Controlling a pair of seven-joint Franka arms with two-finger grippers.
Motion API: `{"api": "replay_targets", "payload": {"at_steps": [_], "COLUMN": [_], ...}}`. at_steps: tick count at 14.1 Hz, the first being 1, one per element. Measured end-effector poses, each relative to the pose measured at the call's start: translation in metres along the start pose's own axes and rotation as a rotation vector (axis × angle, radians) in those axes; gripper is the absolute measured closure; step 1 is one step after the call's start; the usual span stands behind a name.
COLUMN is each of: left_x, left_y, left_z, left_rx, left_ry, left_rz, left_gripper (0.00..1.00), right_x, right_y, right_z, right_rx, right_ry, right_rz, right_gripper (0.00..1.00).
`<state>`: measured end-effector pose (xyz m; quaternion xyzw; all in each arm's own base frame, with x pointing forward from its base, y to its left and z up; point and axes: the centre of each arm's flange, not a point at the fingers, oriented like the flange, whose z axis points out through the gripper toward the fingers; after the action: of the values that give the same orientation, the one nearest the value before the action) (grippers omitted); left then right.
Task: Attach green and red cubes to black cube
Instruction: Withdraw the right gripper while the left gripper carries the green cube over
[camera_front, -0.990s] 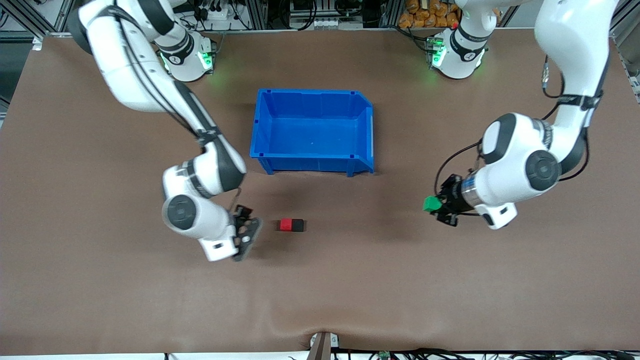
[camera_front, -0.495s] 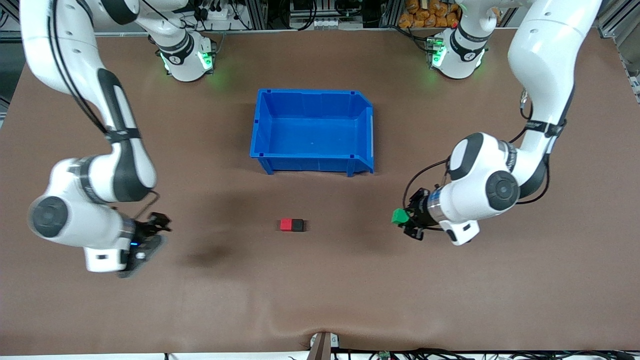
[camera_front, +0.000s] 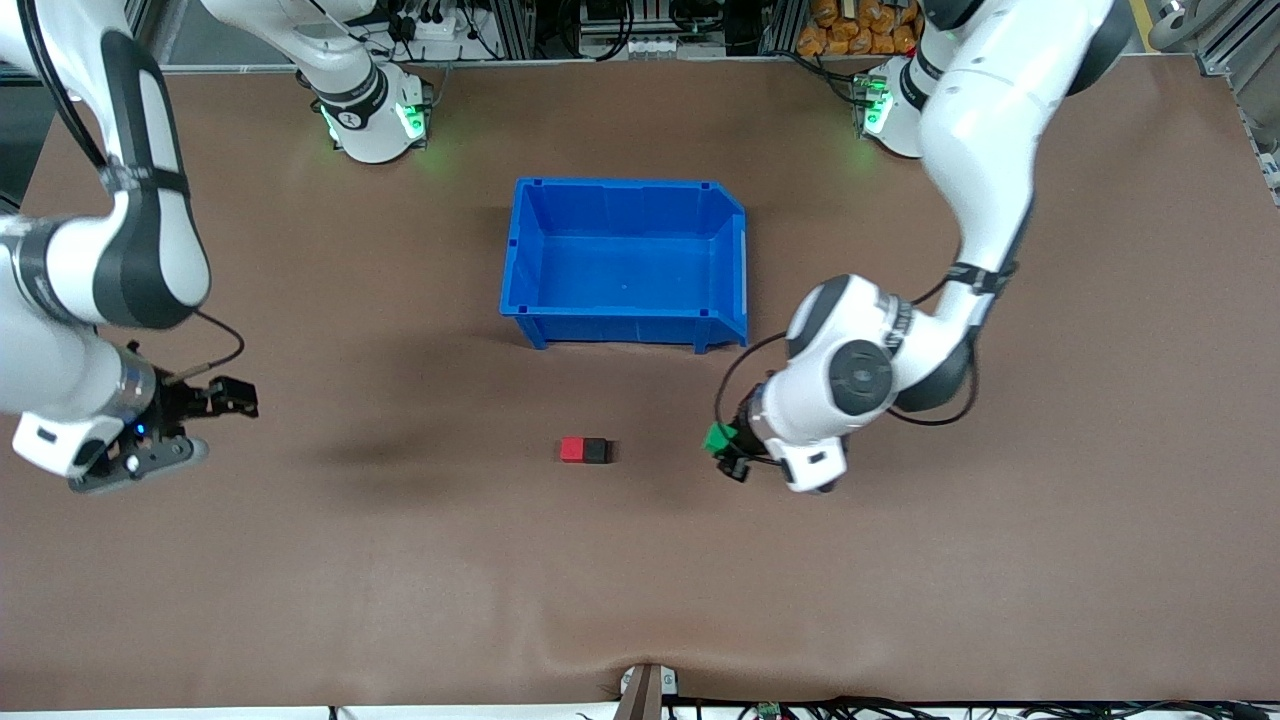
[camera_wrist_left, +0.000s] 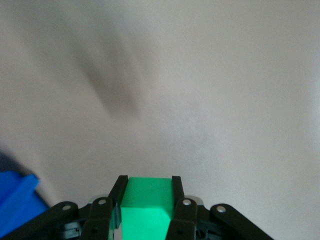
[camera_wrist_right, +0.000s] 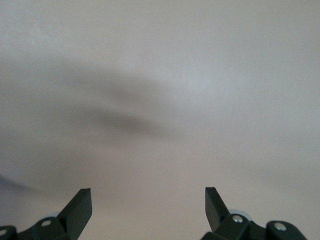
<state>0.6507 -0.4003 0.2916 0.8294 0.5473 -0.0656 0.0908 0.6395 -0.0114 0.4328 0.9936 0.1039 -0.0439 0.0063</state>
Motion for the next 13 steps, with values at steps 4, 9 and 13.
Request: {"api": "replay_targets", "payload": {"at_steps": [4,9,13], "left_x": [-0.031,-0.048,-0.062], "left_y": [0.005,0.007,0.004], "left_z": [0.038,0.069,0.099], "left_rx": [-0.069,-0.095,-0.129], "left_ry": [0.006,-0.011,-0.008], "left_rz": [-0.016,-0.142,-0.199], "left_gripper": [0.61,0.61,0.61], "right_x": [-0.041,-0.079,-0.109], "right_y": [-0.017,-0.02,0.002], "right_z": [-0.044,-0.1,-0.129], "right_rx": [0.023,0.035,0.046], "right_ry": [-0.057,-0.044,-0.04], "right_rz": [0.137,0.157,0.204], "right_gripper": [0.0,0.0,0.0]}}
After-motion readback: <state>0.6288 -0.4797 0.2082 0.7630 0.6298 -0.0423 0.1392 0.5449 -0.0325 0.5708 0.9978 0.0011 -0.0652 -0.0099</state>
